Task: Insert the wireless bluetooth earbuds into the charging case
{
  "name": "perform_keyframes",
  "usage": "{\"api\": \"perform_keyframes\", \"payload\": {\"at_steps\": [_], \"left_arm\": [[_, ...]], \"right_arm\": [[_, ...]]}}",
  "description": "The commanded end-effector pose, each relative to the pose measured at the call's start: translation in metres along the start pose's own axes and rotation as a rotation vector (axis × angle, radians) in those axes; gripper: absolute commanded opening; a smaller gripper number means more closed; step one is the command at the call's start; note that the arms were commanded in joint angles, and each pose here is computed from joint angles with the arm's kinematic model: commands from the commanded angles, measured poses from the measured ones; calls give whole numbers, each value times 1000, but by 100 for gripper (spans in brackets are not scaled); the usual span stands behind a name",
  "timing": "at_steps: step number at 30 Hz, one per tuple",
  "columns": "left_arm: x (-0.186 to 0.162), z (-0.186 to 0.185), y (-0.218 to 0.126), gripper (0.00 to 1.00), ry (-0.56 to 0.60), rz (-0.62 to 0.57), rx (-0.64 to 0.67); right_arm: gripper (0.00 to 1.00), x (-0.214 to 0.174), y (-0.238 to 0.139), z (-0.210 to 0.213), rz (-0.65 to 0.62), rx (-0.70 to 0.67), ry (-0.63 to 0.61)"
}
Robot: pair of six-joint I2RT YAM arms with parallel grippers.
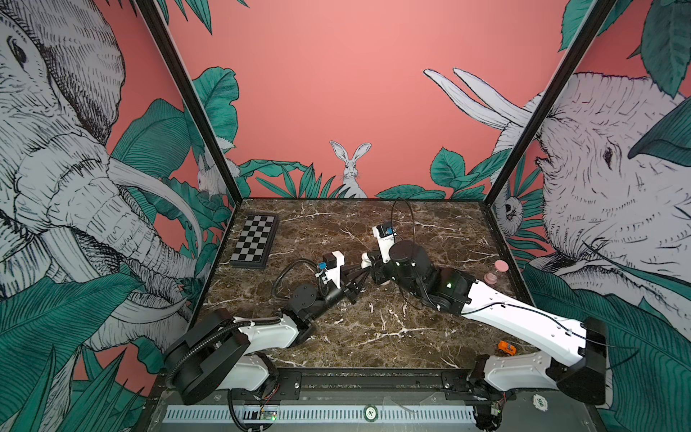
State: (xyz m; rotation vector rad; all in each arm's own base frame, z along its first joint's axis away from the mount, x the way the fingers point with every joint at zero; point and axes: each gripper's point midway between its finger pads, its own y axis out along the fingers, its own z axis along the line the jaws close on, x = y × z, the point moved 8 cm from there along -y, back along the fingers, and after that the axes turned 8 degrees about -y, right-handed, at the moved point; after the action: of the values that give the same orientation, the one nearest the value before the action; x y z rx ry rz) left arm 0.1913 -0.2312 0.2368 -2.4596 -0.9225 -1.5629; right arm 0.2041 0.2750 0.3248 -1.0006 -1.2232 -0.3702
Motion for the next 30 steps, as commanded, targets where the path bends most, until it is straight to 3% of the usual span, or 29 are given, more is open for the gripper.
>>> {"api": "perform_keyframes", "payload": {"at_steps": [1,14,30], "left_arm": [[24,-4,-1,0,-21,-139,10],[23,-1,0,0,-47,-140,28],[28,-7,-3,0,37,-148,1]], "right_arm": [[8,-15,-2,2,62,13,-37],[8,-17,-1,6,57,28,-45],[8,-21,-1,7,75,45,-45]]}}
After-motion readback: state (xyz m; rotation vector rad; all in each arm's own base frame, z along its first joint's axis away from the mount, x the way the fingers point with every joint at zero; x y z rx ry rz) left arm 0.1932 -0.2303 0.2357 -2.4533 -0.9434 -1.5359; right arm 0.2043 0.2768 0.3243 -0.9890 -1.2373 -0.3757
